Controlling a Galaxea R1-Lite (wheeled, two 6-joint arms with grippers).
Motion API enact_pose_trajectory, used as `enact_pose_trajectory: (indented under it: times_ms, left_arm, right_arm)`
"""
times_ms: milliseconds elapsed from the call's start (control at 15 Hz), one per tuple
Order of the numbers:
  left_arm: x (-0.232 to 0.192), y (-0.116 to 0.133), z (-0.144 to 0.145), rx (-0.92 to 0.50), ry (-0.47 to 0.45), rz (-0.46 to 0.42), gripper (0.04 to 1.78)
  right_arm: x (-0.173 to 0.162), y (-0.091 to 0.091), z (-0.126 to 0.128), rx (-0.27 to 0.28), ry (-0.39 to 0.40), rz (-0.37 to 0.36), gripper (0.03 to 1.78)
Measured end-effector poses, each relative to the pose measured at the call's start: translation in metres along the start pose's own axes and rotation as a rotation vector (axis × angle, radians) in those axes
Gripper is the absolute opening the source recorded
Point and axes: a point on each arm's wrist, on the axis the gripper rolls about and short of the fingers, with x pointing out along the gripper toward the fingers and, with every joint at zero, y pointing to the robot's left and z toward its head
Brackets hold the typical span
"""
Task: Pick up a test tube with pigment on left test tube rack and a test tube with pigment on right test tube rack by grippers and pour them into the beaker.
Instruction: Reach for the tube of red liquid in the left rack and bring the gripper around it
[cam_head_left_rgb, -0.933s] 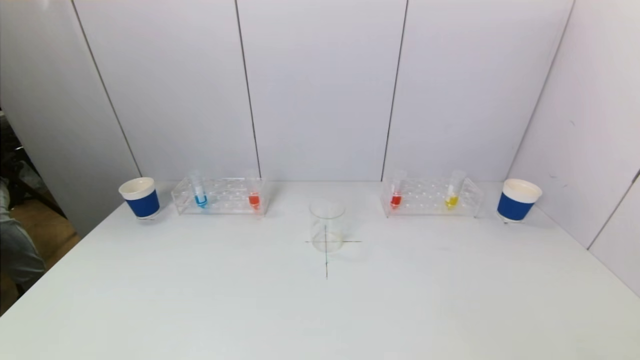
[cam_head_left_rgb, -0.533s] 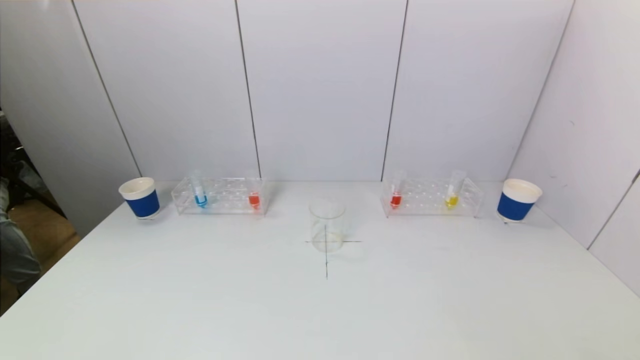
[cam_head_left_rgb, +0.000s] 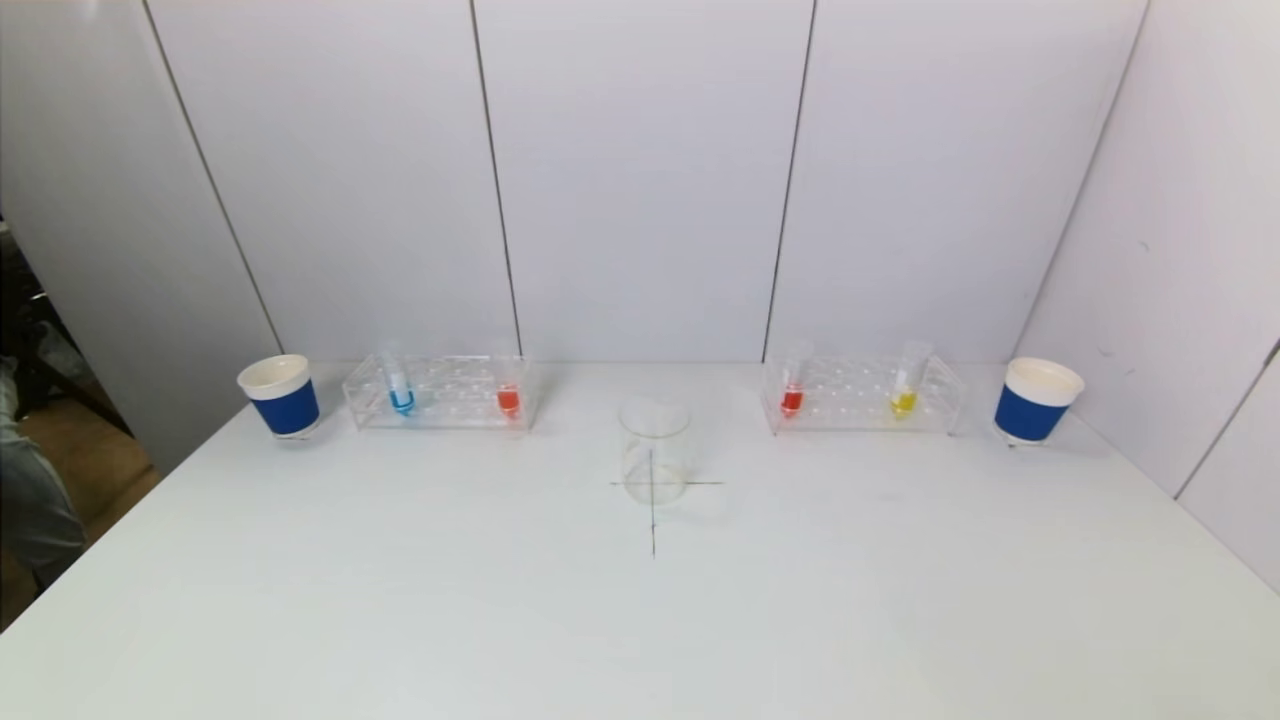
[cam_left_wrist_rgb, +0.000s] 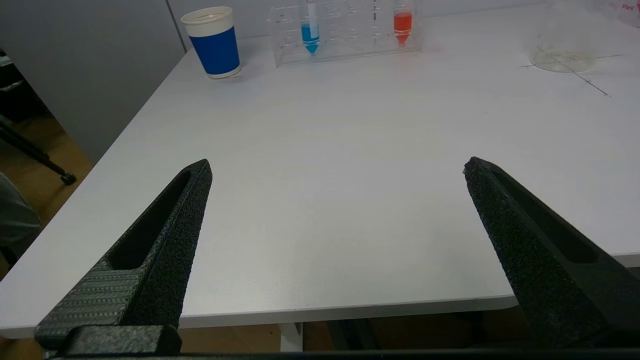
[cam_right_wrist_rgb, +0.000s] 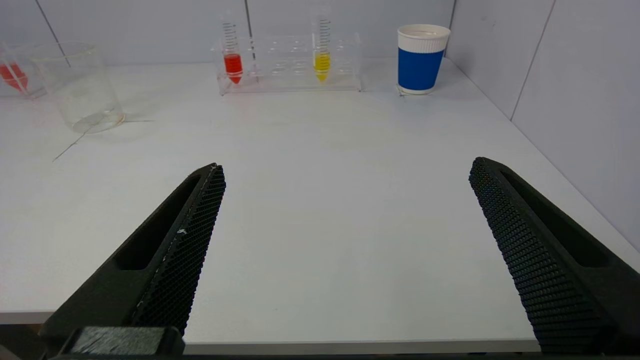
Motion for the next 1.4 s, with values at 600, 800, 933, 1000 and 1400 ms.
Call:
enact_pose_trajectory:
  times_ms: [600, 800, 933, 1000, 1400]
  left_arm:
    - [-0.015, 0.008, 0.107, 0.015, -0.138, -0.064, 1.76]
    - [0.009, 0.012, 0.151, 0.017, -0.100, -0.080, 1.76]
    - [0.037, 0.013, 0.170, 0.017, -0.073, -0.084, 1.76]
    - [0.055, 0.014, 0.178, 0.017, -0.066, -0.085, 1.76]
    - [0.148, 0.010, 0.187, 0.014, -0.040, -0.117, 1.76]
  right_arm:
    - [0.000, 0.000, 0.000, 0.000, 0.000, 0.000, 1.77]
    - [0.000, 0.000, 0.000, 0.000, 0.000, 0.000, 1.77]
    - [0.000, 0.000, 0.000, 0.000, 0.000, 0.000, 1.77]
    - [0.000, 0.000, 0.000, 0.000, 0.000, 0.000, 1.77]
    - [0.000, 0.000, 0.000, 0.000, 0.000, 0.000, 1.77]
